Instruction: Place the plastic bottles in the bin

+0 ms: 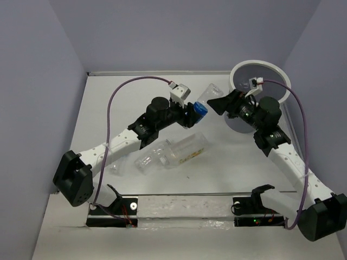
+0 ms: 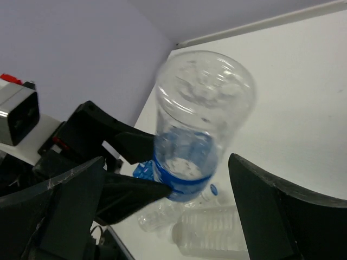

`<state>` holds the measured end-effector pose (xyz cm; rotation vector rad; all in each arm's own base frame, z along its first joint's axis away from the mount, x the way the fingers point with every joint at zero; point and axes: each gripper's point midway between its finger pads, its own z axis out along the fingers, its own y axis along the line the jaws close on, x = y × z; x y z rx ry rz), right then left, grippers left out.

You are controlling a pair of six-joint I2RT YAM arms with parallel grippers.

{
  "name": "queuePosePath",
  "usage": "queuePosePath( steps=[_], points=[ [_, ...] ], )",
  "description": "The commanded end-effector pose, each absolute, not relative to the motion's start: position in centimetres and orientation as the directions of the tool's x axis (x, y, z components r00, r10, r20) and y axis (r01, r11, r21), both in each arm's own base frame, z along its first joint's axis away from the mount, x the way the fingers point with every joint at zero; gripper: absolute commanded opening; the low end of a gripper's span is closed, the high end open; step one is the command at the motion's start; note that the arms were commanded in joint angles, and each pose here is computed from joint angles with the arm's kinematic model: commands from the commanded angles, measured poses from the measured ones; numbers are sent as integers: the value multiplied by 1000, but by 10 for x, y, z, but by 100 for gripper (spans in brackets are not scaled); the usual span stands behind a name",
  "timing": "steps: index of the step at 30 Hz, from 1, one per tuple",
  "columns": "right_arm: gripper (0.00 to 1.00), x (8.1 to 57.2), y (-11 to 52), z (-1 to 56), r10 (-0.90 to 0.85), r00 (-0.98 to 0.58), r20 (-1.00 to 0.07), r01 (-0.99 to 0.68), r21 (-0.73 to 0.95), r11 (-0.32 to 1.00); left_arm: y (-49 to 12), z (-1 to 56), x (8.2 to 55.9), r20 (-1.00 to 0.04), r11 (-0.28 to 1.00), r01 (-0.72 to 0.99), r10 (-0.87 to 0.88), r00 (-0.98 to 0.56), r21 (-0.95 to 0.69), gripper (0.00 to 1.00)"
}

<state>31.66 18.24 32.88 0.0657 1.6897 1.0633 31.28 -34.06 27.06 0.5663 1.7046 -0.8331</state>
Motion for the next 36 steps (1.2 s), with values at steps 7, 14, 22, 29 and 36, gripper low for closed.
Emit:
queuePosePath(
  steps=[7, 14, 22, 29, 36],
  points=[
    [90, 309, 222, 359, 534, -378, -756, -587, 642, 494, -362, 293, 257, -939, 430, 835, -133, -317, -343, 27],
    [96, 324, 227, 336, 507, -421, -752, -532, 658, 534, -353, 307, 241, -941, 390, 857, -174, -290, -336, 29],
    [98, 321, 245, 319, 400, -456, -795, -546, 605, 580, -353, 313, 241, -943, 388, 861, -181, -279, -329, 28],
    [88, 316, 215, 284, 326, -422, -846, -456, 508, 731, -329, 283, 245, -915, 499, 767, -207, -346, -402, 28],
    [93, 261, 183, 193, 98, -637, -765, -372, 416, 830, -287, 266, 247, -889, 646, 619, -245, -387, -447, 32]
  ],
)
